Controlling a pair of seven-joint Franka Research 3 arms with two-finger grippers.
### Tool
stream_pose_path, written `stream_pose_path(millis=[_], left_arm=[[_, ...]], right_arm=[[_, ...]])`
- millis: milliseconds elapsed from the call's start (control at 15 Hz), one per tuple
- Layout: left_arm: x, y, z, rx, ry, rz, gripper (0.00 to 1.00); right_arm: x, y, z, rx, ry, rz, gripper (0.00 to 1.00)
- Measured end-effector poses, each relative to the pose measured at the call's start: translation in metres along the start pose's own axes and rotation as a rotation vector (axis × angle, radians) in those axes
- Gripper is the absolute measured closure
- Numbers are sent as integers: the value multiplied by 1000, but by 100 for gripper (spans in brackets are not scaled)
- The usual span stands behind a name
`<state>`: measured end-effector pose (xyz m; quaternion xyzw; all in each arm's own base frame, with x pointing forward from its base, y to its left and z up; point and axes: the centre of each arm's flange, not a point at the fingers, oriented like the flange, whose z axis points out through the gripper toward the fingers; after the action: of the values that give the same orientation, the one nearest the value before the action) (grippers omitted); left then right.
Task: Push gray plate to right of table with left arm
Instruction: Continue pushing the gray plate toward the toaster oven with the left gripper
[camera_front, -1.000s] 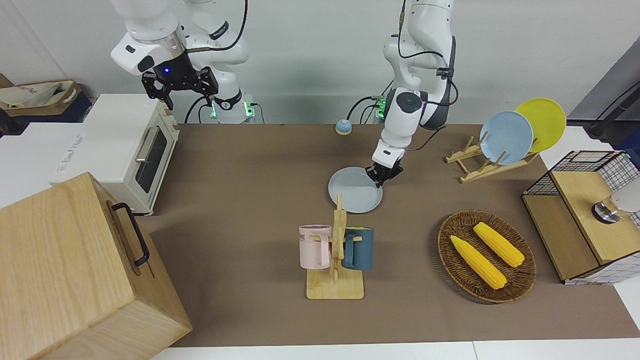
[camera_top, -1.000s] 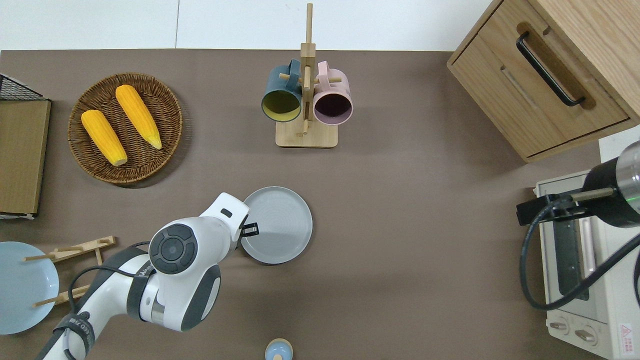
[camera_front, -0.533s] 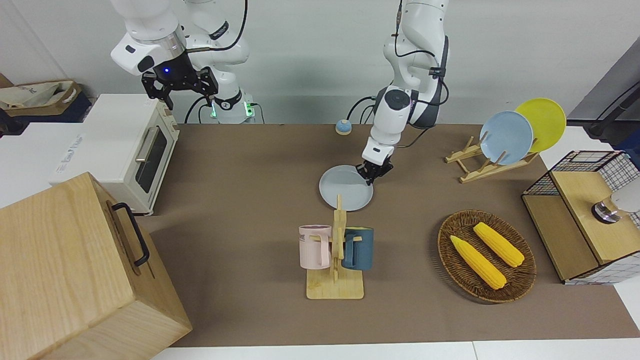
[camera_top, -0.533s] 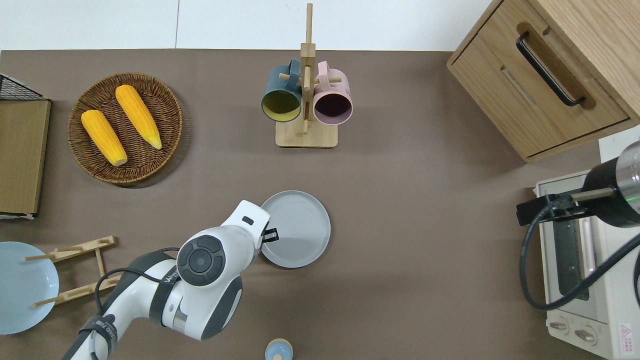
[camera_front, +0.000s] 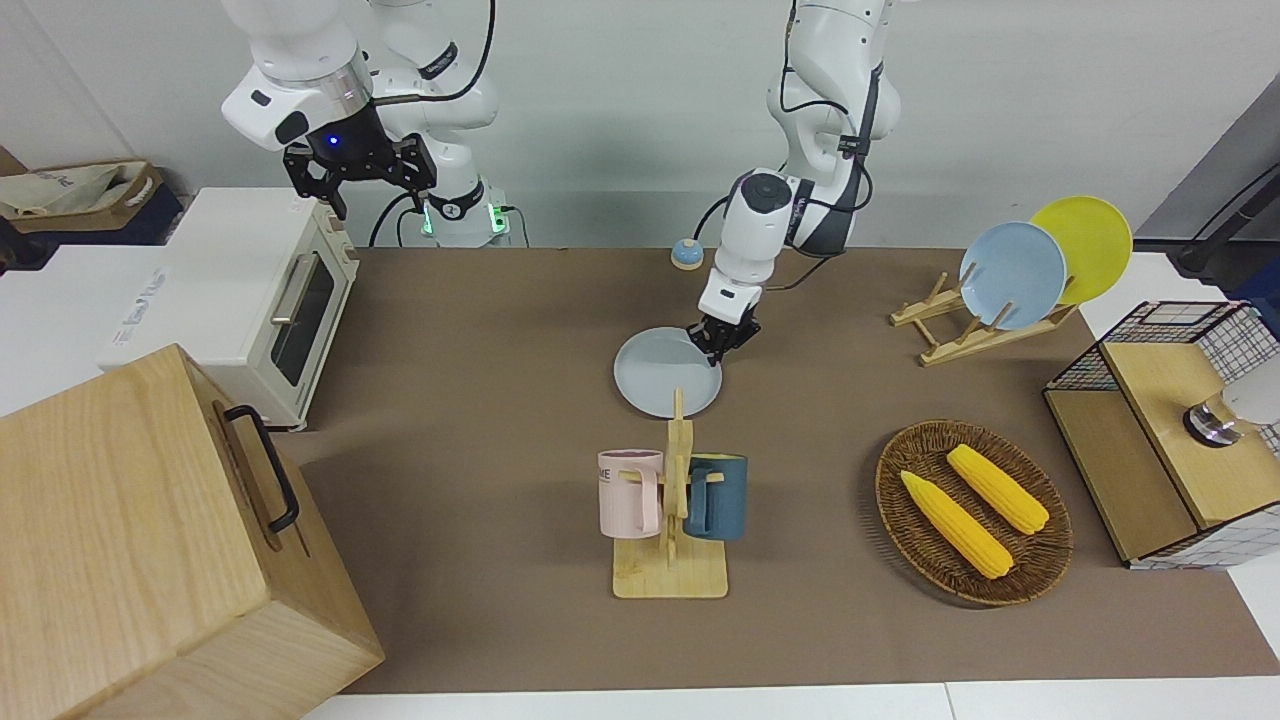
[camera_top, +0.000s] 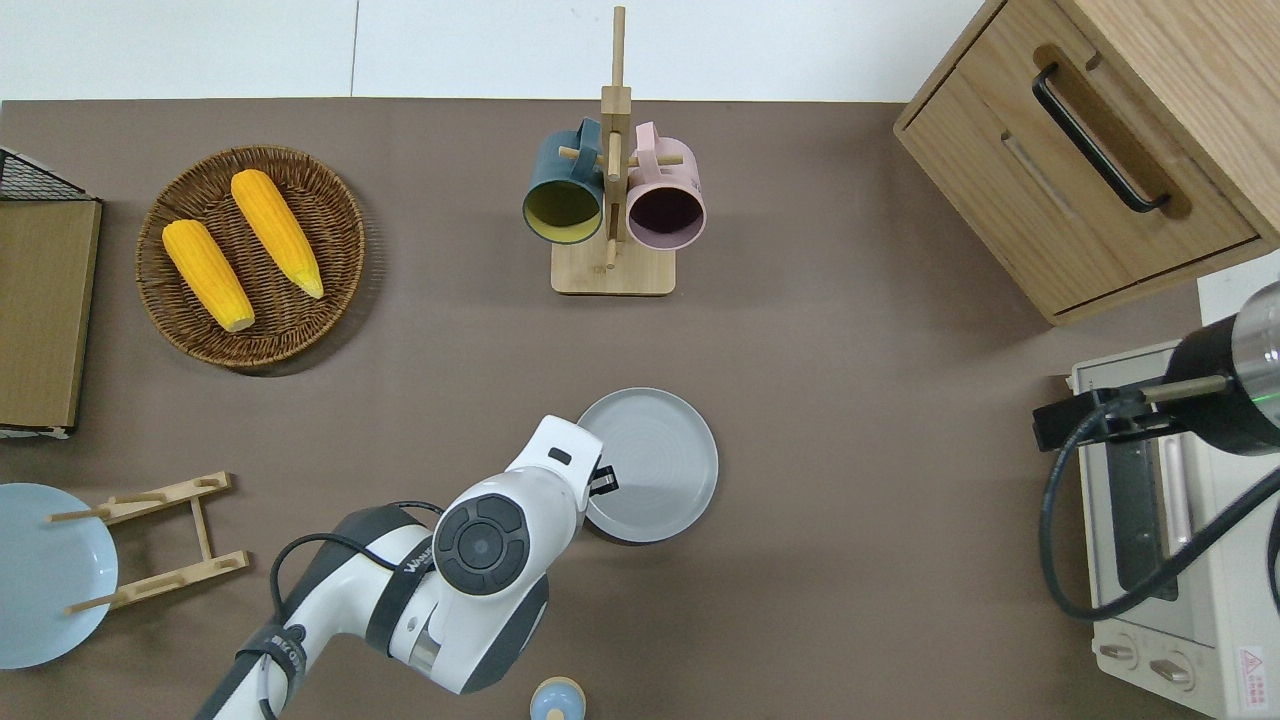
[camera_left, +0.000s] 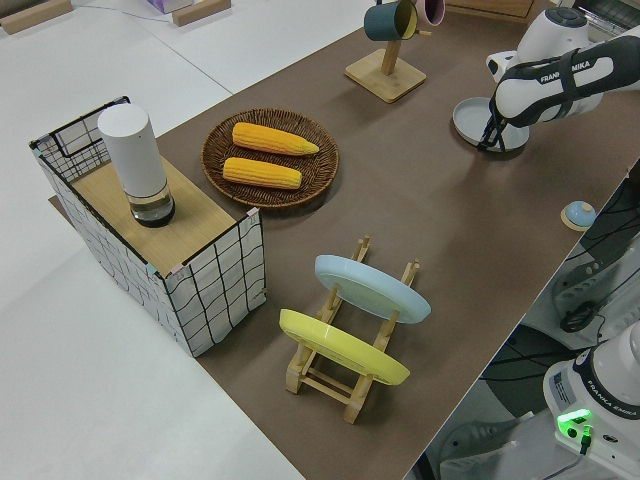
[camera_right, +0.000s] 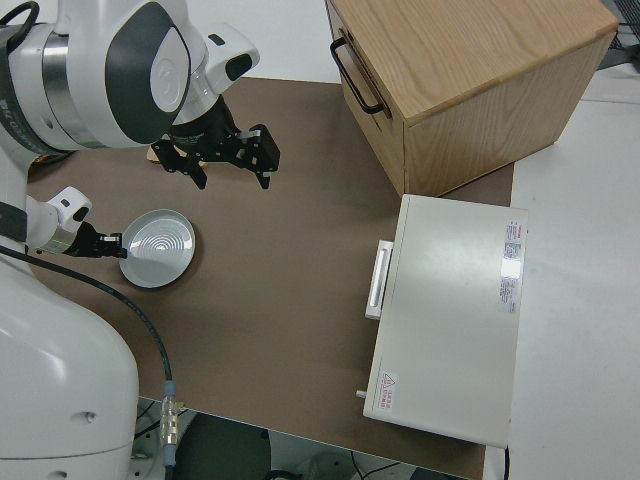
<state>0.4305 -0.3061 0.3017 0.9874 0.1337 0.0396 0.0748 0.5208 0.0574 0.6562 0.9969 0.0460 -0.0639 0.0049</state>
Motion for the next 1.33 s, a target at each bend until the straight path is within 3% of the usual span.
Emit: stream_pose_path(millis=[1067, 1333], left_arm=[[-58, 110, 18, -66, -41, -81, 100], [-64, 124, 21, -80, -25, -93, 100]], right_arm=[[0, 0, 0, 0, 0, 0, 1], [0, 0, 0, 0, 0, 0, 1]])
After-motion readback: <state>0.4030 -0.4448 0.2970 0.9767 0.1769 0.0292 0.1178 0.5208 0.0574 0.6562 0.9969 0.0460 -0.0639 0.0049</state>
